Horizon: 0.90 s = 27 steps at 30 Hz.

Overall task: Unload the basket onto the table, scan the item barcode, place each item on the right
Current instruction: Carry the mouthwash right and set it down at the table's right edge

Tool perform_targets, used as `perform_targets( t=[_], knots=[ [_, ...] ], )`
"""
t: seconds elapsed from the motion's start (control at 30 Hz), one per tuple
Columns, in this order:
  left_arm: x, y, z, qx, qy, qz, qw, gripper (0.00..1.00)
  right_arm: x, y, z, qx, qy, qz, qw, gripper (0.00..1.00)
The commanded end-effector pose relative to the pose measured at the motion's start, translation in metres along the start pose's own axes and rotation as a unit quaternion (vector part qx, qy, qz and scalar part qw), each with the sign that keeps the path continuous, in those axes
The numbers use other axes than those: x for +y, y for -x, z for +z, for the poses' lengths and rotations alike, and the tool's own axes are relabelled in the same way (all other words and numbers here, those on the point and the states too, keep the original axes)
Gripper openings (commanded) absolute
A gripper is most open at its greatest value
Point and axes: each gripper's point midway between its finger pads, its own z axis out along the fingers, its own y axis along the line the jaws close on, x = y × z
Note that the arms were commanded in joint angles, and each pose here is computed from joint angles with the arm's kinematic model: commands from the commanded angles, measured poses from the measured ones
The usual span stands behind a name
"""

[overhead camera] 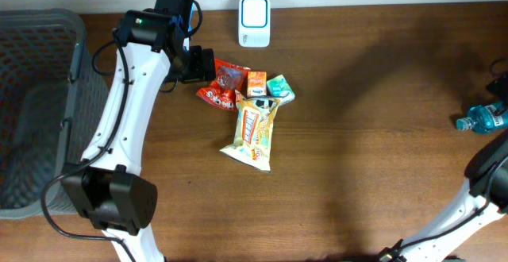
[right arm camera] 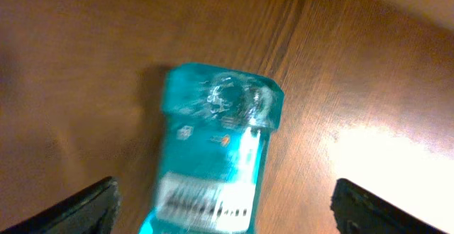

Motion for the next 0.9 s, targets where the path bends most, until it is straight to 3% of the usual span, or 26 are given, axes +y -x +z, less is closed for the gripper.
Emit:
perform_targets(
  t=[0.0, 0.03, 0.07, 0.2, 0.47, 0.67, 0.87],
  knots=[
    [-0.001, -0.001, 0.000, 0.000, 0.000, -0.004, 1.000, 0.99, 0.036, -0.001, -0.094, -0.013, 0.082, -0.029, 0.996, 0.70],
    [-0.001, -0.001, 0.000, 0.000, 0.000, -0.004, 1.000, 0.99, 0.041, -0.018, -0.102, 0.009, 0.081, -0.047, 0.996, 0.50],
    [-0.001, -0.001, 0.000, 0.000, 0.000, -0.004, 1.000, 0.99, 0.042, -0.039, -0.106, 0.040, 0.070, -0.069, 0.994, 0.38],
    [-0.001, -0.001, 0.000, 0.000, 0.000, -0.004, 1.000, 0.99, 0.033, -0.121, -0.073, 0.149, 0.010, -0.099, 0.984, 0.13],
    [-0.001, -0.001, 0.000, 0.000, 0.000, -0.004, 1.000, 0.99, 0.013, -0.152, -0.002, 0.136, 0.010, -0.085, 0.987, 0.13],
    [-0.001, -0.001, 0.000, 0.000, 0.000, -0.004, 1.000, 0.99, 0.006, -0.122, 0.013, 0.090, 0.023, -0.059, 0.994, 0.13],
    [-0.001, -0.001, 0.000, 0.000, 0.000, -0.004, 1.000, 0.99, -0.030, -0.080, 0.028, 0.050, 0.020, -0.015, 0.998, 0.15]
  ],
)
